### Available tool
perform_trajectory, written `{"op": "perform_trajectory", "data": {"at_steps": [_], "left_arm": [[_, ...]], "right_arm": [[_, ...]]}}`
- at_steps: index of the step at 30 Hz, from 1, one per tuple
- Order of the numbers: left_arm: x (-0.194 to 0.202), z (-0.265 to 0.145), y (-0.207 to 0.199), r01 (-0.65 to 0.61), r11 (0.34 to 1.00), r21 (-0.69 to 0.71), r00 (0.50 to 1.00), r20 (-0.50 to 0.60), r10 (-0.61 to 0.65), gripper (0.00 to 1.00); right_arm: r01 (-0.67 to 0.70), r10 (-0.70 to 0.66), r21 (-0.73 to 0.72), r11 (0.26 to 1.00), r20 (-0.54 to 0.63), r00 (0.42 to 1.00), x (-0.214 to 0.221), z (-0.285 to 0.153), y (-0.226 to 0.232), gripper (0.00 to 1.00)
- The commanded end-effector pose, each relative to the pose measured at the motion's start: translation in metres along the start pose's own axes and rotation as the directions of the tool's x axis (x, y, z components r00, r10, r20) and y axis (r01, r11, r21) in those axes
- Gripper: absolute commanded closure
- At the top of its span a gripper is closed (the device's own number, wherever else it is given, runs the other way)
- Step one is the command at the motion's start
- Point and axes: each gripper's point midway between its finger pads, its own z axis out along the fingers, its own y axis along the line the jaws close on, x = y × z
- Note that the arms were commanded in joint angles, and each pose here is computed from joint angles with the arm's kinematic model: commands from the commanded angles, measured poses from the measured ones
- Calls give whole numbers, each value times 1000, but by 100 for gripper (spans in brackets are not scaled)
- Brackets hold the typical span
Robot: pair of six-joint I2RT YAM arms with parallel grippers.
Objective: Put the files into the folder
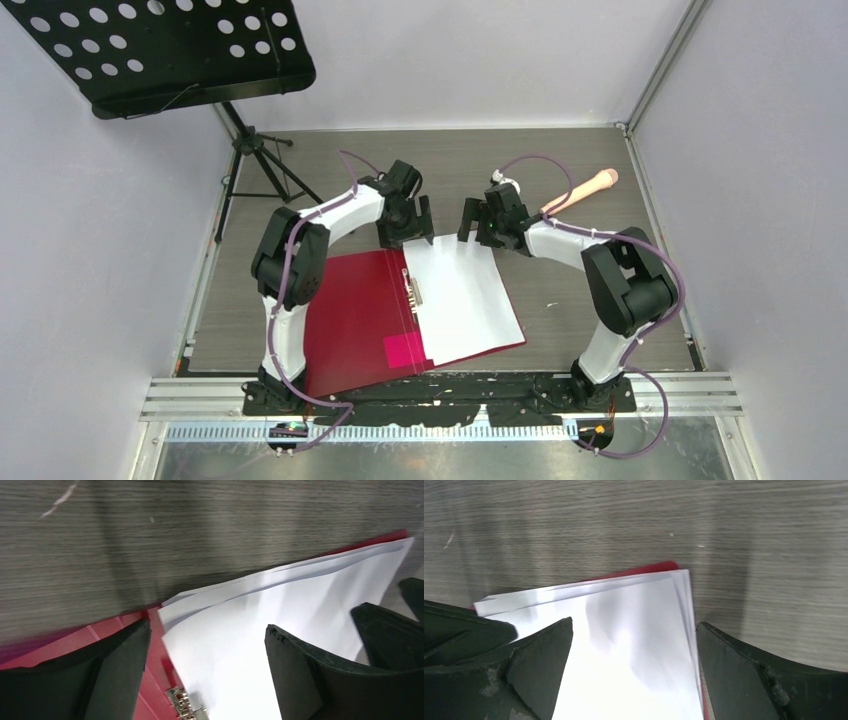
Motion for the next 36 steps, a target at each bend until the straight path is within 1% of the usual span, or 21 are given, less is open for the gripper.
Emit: {"op": "perform_trajectory", "data": {"at_steps": [1, 2, 3, 6, 8, 11, 12, 13, 14, 15, 16, 18, 19, 22, 26, 31, 33, 36], "left_arm": [[-32, -41, 4, -86, 993, -84, 985, 140, 97, 15], [-37, -45, 2, -100, 991, -85, 981, 157, 112, 15], [-42, -48, -2, -111, 991, -77, 977, 173, 123, 15], [-57, -51, -18, -141, 990, -31, 967, 210, 144, 15], [-67, -50, -29, -154, 988, -7, 963, 224, 152, 16], [-84, -44, -46, -162, 987, 22, 957, 248, 152, 19], [-87, -40, -53, -168, 985, 44, 959, 237, 153, 20], [-91, -38, -59, -171, 983, 63, 960, 237, 151, 23], [-93, -33, -64, -168, 983, 76, 961, 234, 147, 26], [-96, -30, -69, -167, 982, 91, 962, 235, 141, 29], [-99, -29, -76, -165, 980, 113, 962, 237, 135, 31], [-100, -18, -81, -156, 978, 137, 966, 229, 121, 36], [-100, -15, -83, -149, 977, 150, 968, 225, 113, 38], [-95, -1, -88, -142, 975, 169, 974, 201, 107, 42], [-85, 12, -90, -136, 978, 160, 980, 169, 109, 50], [-67, 26, -80, -113, 985, 131, 986, 139, 95, 56], [-61, 29, -77, -107, 987, 123, 988, 124, 92, 57], [-52, 28, -75, -105, 988, 113, 989, 113, 92, 62]], "right_arm": [[1, -6, 54, 999, 95, 995, -36, -24, 1, 1], [1, -7, 65, 998, 86, 996, -35, -28, -1, 0], [-3, -4, 72, 997, 101, 995, -39, -36, -1, 1], [-27, 18, 109, 994, 80, 997, -27, -58, -13, 0], [-44, 40, 93, 995, 44, 998, -4, -75, -15, 3], [-35, 37, 60, 998, -20, 999, 52, -105, -13, 15], [-32, 35, 64, 997, -50, 998, 68, -111, -16, 25], [-40, 43, 39, 998, -72, 996, 89, -121, -14, 32], [-41, 45, 41, 998, -104, 994, 105, -126, -17, 45], [-51, 53, 23, 998, -124, 991, 123, -135, -15, 52], [-44, 50, 40, 998, -148, 988, 136, -141, -21, 63], [-57, 56, -1, 998, -168, 984, 159, -159, -15, 71], [-55, 57, 15, 998, -193, 980, 172, -162, -23, 73], [-74, 68, -21, 997, -210, 975, 187, -177, -21, 77], [-66, 52, -47, 997, -244, 968, 199, -188, -19, 78], [-47, 23, -73, 996, -304, 952, 221, -190, -14, 79], [-39, 15, -72, 997, -317, 948, 228, -187, -14, 79], [-31, 5, -78, 996, -320, 948, 232, -182, -12, 79]]}}
